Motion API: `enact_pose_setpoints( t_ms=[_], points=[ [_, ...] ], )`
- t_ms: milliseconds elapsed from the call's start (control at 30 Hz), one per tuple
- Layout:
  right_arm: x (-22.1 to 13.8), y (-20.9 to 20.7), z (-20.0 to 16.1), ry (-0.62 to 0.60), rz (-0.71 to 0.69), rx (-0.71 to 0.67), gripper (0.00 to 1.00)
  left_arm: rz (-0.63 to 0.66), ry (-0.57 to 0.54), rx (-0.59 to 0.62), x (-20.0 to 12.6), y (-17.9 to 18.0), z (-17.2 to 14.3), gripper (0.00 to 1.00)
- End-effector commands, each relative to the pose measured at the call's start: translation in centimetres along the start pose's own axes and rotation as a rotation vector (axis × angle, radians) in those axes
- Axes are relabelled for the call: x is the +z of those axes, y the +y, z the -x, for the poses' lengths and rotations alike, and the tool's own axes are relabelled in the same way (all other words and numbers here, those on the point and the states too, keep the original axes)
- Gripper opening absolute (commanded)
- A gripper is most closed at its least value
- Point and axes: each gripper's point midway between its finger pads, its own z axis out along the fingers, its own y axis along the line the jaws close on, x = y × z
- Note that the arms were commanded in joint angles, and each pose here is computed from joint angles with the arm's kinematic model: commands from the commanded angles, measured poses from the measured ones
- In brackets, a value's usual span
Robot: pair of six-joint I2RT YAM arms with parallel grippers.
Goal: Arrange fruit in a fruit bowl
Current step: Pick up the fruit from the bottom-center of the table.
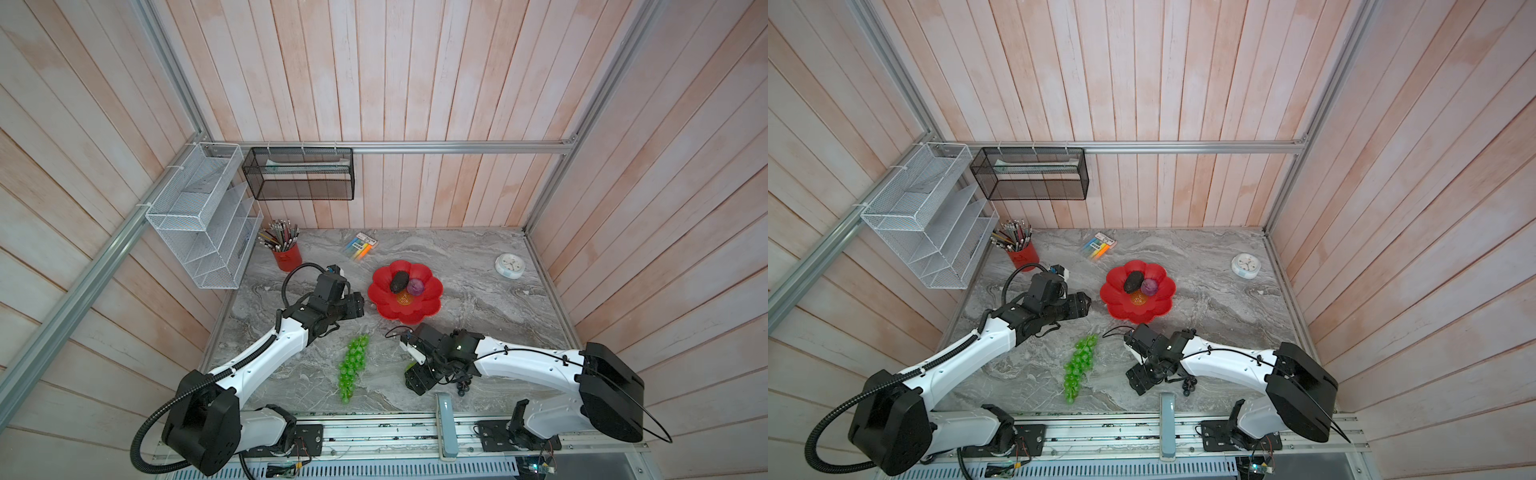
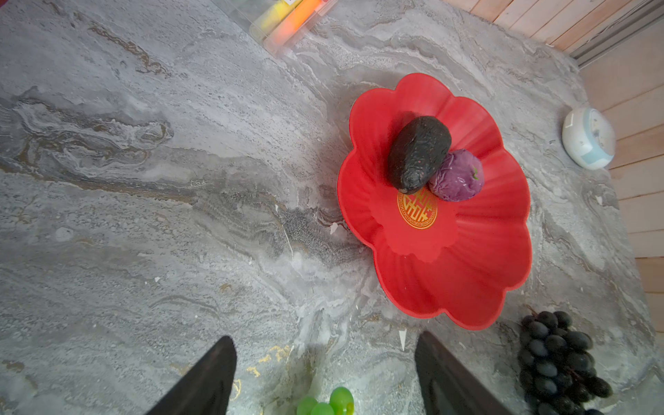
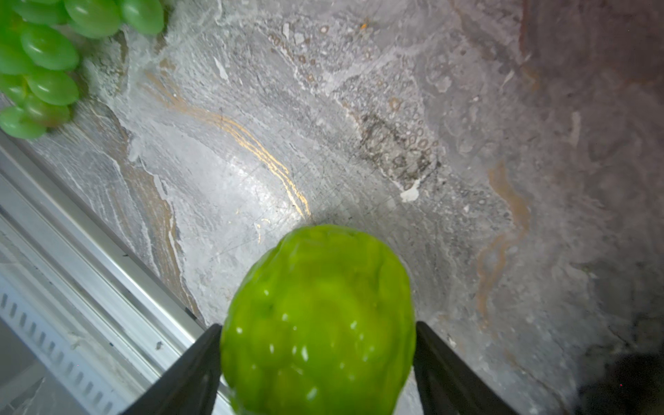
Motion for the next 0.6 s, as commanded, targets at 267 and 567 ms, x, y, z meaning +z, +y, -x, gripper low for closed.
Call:
enact_pose_setpoints(
  t_ms=[267, 567],
  points=[
    [1.6, -0.6, -0.3, 0.031, -0.031, -0.016, 0.70, 0.010, 0.001, 0.000, 0.3, 0.3, 0.0, 0.81],
    [-1.7, -0.9, 2.6, -0.116, -0.064, -0.018, 0.56, 0.023, -0.004, -0.007, 0.1, 0.7, -0.1, 0.81]
  ],
)
